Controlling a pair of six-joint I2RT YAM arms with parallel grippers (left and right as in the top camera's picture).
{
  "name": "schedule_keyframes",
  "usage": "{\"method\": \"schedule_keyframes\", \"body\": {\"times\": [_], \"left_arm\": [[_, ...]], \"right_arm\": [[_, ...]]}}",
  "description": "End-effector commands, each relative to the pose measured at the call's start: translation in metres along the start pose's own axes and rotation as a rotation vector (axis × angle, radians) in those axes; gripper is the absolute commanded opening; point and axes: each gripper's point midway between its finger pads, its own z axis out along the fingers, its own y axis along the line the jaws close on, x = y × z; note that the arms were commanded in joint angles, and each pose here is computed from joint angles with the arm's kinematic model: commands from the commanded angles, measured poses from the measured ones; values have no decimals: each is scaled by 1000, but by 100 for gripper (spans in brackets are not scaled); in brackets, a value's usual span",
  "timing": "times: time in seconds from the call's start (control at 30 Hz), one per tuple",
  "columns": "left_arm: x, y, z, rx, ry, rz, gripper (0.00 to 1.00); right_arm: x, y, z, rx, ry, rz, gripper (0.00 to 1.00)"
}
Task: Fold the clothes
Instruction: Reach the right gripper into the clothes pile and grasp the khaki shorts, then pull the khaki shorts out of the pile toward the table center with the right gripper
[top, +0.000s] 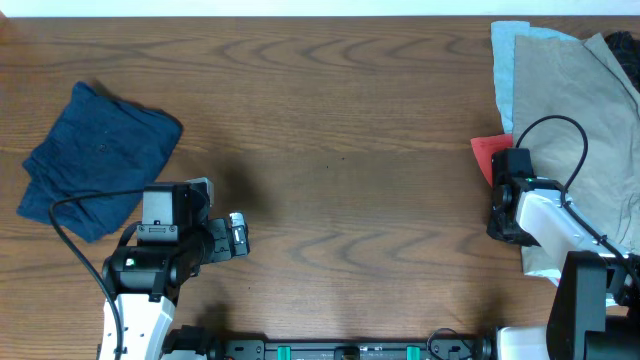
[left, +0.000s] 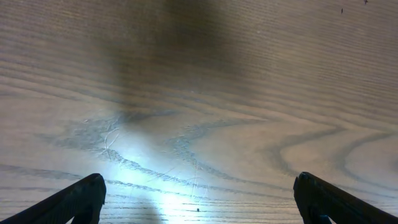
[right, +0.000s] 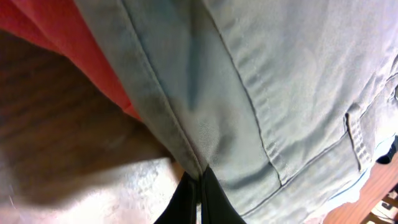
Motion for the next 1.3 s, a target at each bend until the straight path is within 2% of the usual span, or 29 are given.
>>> {"method": "schedule_keyframes", "body": {"times": [0.0,0.13,0.27,0.37,0.47,0.67,0.87,1.0,1.03,1.1,1.13,1.27], "left_arm": [[-6,-3,-5,12,-17,-10,98],[-6,-3,-5,13,-18,-10,98],[-7,-3,-5,13,-19,-10,98],[-8,-3,-5,14,-24,-9,98],[-10,-4,-5,16,-32,-7,98],[-12,-4,-4,17,-37,-6,98],[-12,-4,-4,17,-39,-6,98],[-13,-5,-4,18,-42,-5,98],[-14,-5,-4,19,-45,-5,98],[-16,-5,-4,21,-53,-3,98],[-17,-6,-4,23,-59,-3,98],[-21,-11,-5,50,-70,-35,98]], "right_arm": [[-10,-2,-18,-52,-22,36,1],[-38,8,-67,-233,-107,16,1],[-66,54,-159,-676,-306,-174,1],[-64,75,-222,-913,-413,-261,1],[-47,99,-262,-1078,-452,-362,1],[-3,148,-301,-1215,-425,-540,1],[17,201,-344,-1323,-526,-667,1],[23,231,-349,-1314,-557,-701,2],[21,234,-344,-1287,-558,-694,10],[13,236,-328,-1206,-555,-667,67],[7,233,-319,-1153,-554,-645,99],[-15,209,-284,-953,-535,-535,99]]}}
